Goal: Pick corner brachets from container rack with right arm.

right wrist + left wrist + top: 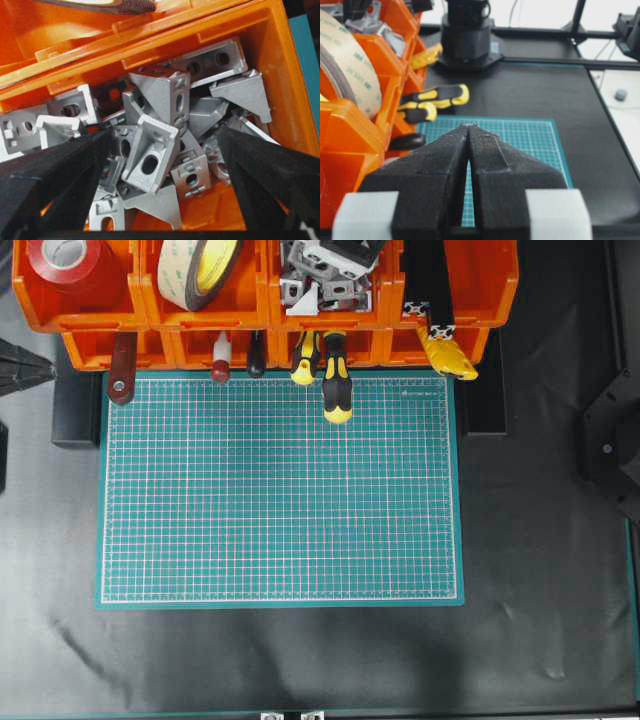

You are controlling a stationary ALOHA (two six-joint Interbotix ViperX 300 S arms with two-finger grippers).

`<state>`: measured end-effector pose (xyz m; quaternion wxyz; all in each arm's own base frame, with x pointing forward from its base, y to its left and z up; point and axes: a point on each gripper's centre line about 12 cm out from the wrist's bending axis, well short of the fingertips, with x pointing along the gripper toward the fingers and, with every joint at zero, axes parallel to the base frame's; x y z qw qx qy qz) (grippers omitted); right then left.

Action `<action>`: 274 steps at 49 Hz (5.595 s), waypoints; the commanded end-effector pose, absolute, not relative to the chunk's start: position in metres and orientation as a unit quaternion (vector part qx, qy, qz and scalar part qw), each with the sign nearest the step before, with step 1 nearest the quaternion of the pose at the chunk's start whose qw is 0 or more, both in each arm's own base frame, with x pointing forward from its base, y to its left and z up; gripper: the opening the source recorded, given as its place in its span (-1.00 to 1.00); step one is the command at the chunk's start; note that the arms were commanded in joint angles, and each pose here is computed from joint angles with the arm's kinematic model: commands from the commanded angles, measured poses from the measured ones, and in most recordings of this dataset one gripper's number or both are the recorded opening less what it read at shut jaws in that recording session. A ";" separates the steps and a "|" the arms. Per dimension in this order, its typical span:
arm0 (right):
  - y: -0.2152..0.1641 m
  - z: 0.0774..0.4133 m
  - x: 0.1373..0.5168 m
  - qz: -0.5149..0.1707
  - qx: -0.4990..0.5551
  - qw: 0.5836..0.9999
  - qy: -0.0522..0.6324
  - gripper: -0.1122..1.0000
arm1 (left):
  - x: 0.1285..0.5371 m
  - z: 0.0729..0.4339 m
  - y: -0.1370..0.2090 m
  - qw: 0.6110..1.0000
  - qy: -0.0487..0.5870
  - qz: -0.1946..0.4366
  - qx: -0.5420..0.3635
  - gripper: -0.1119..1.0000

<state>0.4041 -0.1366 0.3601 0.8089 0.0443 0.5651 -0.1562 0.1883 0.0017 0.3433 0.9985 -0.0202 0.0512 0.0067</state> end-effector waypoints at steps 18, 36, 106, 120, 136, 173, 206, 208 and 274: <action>-0.132 0.372 0.404 -0.154 0.043 0.819 0.552 -0.34 | 0.188 0.356 0.003 0.999 0.034 0.009 -0.021 -0.79; -0.120 0.411 0.398 -0.149 0.031 0.846 0.510 -0.34 | 0.183 0.360 0.003 0.999 0.026 0.009 -0.021 -0.79; 0.084 0.279 0.336 0.093 -0.046 0.927 0.359 -0.34 | 0.178 0.357 -0.001 0.999 0.049 0.000 -0.018 -0.79; 0.091 0.223 0.374 0.092 -0.062 0.907 0.406 -0.34 | 0.180 0.353 -0.002 0.998 0.057 -0.003 -0.017 -0.79; 0.095 0.191 0.387 0.096 -0.085 0.897 0.423 -0.34 | 0.180 0.353 -0.002 0.998 0.058 -0.003 -0.015 -0.79; 0.110 0.159 0.399 0.106 -0.096 0.879 0.455 -0.34 | 0.181 0.351 -0.002 0.998 0.061 -0.003 -0.013 -0.79; 0.106 0.169 0.414 0.100 -0.086 0.893 0.431 0.56 | 0.180 0.351 -0.002 0.998 0.058 -0.003 -0.014 -0.79; 0.106 0.172 0.414 0.100 -0.086 0.894 0.429 0.56 | 0.180 0.351 -0.002 0.998 0.060 -0.003 -0.014 -0.79; 0.072 0.311 0.232 0.132 -0.054 0.962 0.233 0.49 | 0.169 0.348 -0.011 0.998 0.049 -0.028 -0.035 -0.79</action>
